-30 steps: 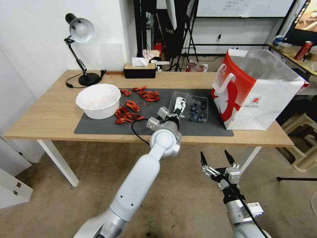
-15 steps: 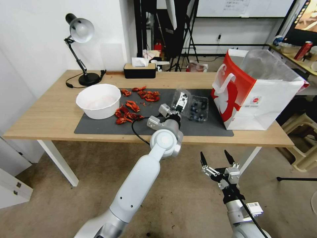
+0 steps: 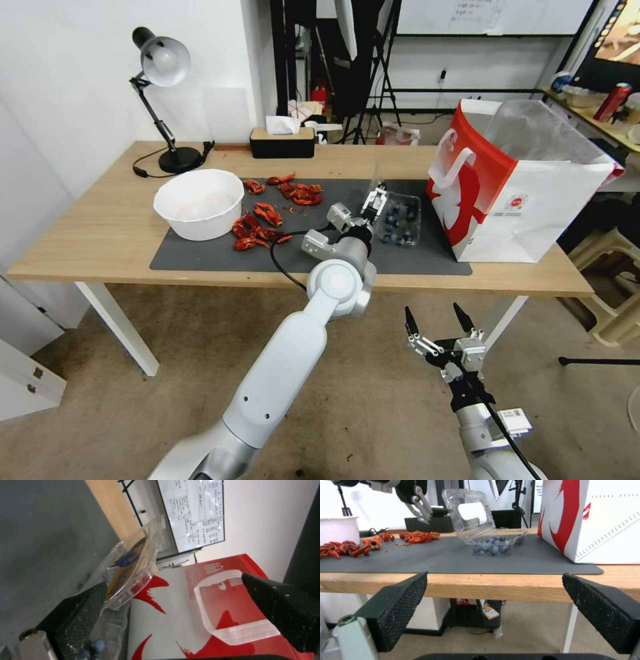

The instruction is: Close the takeout container lid, then place the container into the takeout bag.

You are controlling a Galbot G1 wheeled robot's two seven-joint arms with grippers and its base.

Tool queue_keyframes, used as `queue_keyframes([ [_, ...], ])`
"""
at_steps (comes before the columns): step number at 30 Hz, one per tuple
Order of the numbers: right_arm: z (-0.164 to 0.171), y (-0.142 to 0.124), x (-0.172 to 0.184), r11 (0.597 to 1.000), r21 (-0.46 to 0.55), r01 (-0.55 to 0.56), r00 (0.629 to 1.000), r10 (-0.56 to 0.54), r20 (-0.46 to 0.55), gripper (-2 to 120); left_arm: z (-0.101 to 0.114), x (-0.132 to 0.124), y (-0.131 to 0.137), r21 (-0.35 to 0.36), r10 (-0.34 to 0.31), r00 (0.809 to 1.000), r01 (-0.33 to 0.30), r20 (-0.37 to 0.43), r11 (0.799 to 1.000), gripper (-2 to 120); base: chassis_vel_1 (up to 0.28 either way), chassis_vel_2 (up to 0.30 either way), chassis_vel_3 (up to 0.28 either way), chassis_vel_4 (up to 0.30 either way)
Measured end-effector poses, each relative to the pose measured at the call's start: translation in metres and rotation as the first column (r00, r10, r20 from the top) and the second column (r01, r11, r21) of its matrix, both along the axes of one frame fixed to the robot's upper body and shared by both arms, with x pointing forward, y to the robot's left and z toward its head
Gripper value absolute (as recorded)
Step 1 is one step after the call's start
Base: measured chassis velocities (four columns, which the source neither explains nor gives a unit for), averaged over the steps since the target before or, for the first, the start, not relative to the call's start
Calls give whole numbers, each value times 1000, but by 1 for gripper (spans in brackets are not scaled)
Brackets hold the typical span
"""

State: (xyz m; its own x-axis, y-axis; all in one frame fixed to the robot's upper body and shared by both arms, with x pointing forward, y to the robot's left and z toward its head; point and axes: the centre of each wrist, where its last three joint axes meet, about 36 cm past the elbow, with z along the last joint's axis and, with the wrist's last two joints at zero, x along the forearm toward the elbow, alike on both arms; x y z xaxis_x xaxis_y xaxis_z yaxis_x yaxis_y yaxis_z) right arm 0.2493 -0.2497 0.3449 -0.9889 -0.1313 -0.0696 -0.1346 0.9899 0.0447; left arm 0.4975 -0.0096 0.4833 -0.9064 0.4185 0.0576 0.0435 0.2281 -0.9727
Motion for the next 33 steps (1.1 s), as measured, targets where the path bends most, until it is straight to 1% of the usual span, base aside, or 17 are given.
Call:
queue_keyframes([
  [4,0,1,0,1000,3,2,1000,-2,2,100,4,2,-3,12,-22,1000,22,9,1000,100,0,0,0,0],
  [11,0,3,0,1000,6,5,1000,-5,3,100,1,3,-10,38,-57,998,57,6,998,100,0,0,0,0],
  [21,-1,2,1,1000,4,7,1000,-7,5,100,-1,2,-17,53,-98,995,98,15,994,100,0,0,0,0],
  [25,-3,3,1,1000,4,10,1000,-10,5,100,-1,1,-25,78,-137,990,135,17,988,100,0,0,0,0],
  [30,-3,3,1,1000,3,10,1000,-10,5,100,0,2,-28,98,-158,987,156,19,983,100,0,0,0,0],
  [33,-3,3,1,1000,2,9,1000,-9,6,100,0,1,-32,132,-181,983,177,19,975,100,0,0,0,0],
])
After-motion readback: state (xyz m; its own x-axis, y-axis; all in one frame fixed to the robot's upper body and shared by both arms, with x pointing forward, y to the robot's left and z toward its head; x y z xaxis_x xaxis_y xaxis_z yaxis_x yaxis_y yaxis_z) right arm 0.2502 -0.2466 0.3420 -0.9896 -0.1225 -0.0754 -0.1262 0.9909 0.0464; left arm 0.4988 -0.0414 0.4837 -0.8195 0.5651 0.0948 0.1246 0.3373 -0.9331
